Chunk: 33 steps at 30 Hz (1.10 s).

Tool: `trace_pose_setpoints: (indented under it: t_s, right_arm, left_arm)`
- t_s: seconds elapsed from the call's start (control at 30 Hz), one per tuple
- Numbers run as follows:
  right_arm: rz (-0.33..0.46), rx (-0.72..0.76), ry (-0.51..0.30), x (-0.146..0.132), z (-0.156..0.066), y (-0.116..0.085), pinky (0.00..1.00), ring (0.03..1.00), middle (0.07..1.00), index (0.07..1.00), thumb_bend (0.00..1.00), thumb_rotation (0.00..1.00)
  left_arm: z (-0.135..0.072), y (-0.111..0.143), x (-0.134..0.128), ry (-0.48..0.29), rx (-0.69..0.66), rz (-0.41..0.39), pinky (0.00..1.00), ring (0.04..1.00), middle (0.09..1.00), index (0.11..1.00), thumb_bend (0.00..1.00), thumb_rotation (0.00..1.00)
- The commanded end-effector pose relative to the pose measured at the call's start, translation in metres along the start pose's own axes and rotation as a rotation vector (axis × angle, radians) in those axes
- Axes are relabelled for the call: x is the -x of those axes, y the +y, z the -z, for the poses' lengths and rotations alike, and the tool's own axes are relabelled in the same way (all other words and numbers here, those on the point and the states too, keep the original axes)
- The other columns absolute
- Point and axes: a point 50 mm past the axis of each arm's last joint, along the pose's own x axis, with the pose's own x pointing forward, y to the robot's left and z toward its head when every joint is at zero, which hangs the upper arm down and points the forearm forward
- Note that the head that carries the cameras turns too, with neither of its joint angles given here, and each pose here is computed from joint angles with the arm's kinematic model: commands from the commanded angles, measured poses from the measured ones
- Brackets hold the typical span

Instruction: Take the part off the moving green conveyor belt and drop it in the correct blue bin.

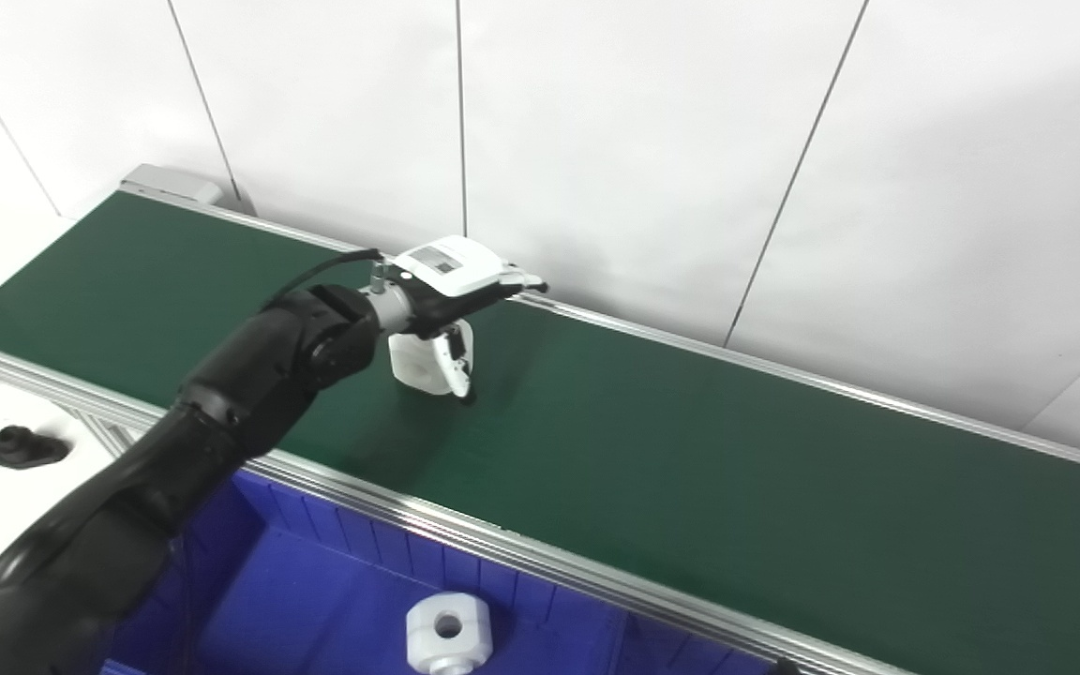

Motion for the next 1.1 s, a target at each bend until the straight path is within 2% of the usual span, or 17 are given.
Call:
trace_pose_setpoints:
  t_s: [0.0,0.1,0.2,0.33,0.47,0.57,0.6,0.63,0.7,0.73,0.77,0.8,0.87,1.0,1.07]
  right_arm:
    - [0.003,-0.009,-0.023,0.002,-0.008,0.004,1.0,0.97,0.998,1.0,0.86,1.0]
    - [0.004,-0.011,-0.022,0.003,-0.009,0.005,1.0,0.968,0.998,1.0,0.87,1.0]
    - [0.002,-0.014,-0.015,0.004,-0.011,0.006,1.0,0.971,1.0,1.0,0.89,1.0]
    - [0.003,-0.014,-0.016,0.005,-0.011,0.007,1.0,0.966,0.995,1.0,0.89,1.0]
    - [0.002,-0.012,-0.011,0.005,-0.011,0.008,1.0,0.954,0.984,1.0,0.89,1.0]
    - [0.001,-0.02,-0.015,0.005,-0.013,0.009,1.0,0.955,0.979,1.0,0.89,1.0]
    - [0.0,-0.02,-0.019,0.005,-0.013,0.01,1.0,0.955,0.98,1.0,0.88,1.0]
    - [-0.001,-0.019,-0.022,0.005,-0.013,0.01,1.0,0.955,0.98,1.0,0.88,1.0]
    - [-0.002,-0.019,-0.026,0.005,-0.013,0.01,1.0,0.951,0.982,1.0,0.87,1.0]
    - [-0.002,-0.018,-0.025,0.005,-0.014,0.01,1.0,0.953,0.982,1.0,0.87,1.0]
    - [-0.002,-0.017,-0.026,0.005,-0.014,0.01,1.0,0.96,0.983,1.0,0.88,1.0]
    - [-0.002,-0.018,-0.027,0.005,-0.014,0.011,1.0,0.962,0.983,1.0,0.88,1.0]
    - [-0.003,-0.02,-0.03,0.005,-0.015,0.011,1.0,0.955,0.984,1.0,0.88,1.0]
    - [-0.001,-0.024,-0.03,0.005,-0.016,0.011,1.0,0.955,0.986,1.0,0.88,1.0]
    - [-0.002,-0.017,-0.031,0.005,-0.016,0.012,1.0,0.956,0.982,1.0,0.89,1.0]
  left_arm:
    - [0.013,0.035,0.0,0.024,-0.036,-0.028,0.92,0.965,0.949,0.936,1.0,0.21]
    - [0.019,0.036,-0.002,0.037,-0.045,0.021,0.91,0.957,0.943,0.926,1.0,0.25]
    - [0.021,0.034,-0.004,0.062,-0.083,0.052,0.9,0.953,0.94,0.92,1.0,0.25]
    - [0.02,0.025,-0.007,0.088,-0.151,0.015,0.9,0.928,0.908,0.892,1.0,0.16]
    - [0.018,0.018,-0.011,0.108,-0.19,0.027,0.92,0.942,0.915,0.899,1.0,0.15]
    - [0.016,0.011,-0.012,0.094,-0.249,0.026,0.89,0.911,0.899,0.879,1.0,0.15]
    - [0.016,0.008,-0.012,0.074,-0.258,0.004,0.82,0.852,0.851,0.824,1.0,0.1]
    - [0.015,0.004,-0.014,0.057,-0.261,-0.019,0.81,0.841,0.843,0.814,1.0,0.1]
    - [0.012,-0.001,-0.017,0.033,-0.257,-0.06,0.67,0.731,0.757,0.719,0.88,0.02]
    - [0.011,-0.004,-0.018,0.012,-0.253,-0.086,0.58,0.656,0.694,0.608,0.7,0.03]
    - [0.009,-0.005,-0.019,-0.006,-0.246,-0.101,0.46,0.524,0.561,0.559,0.61,0.02]
    - [0.008,-0.006,-0.02,-0.017,-0.237,-0.106,0.38,0.448,0.486,0.529,0.56,0.01]
    - [0.005,-0.006,-0.022,-0.027,-0.216,-0.106,0.35,0.429,0.471,0.505,0.53,0.0]
    - [0.001,-0.004,-0.024,-0.027,-0.179,-0.105,0.39,0.476,0.506,0.476,0.52,0.0]
    - [-0.002,-0.003,-0.024,-0.03,-0.15,-0.101,0.37,0.444,0.49,0.487,0.52,0.0]
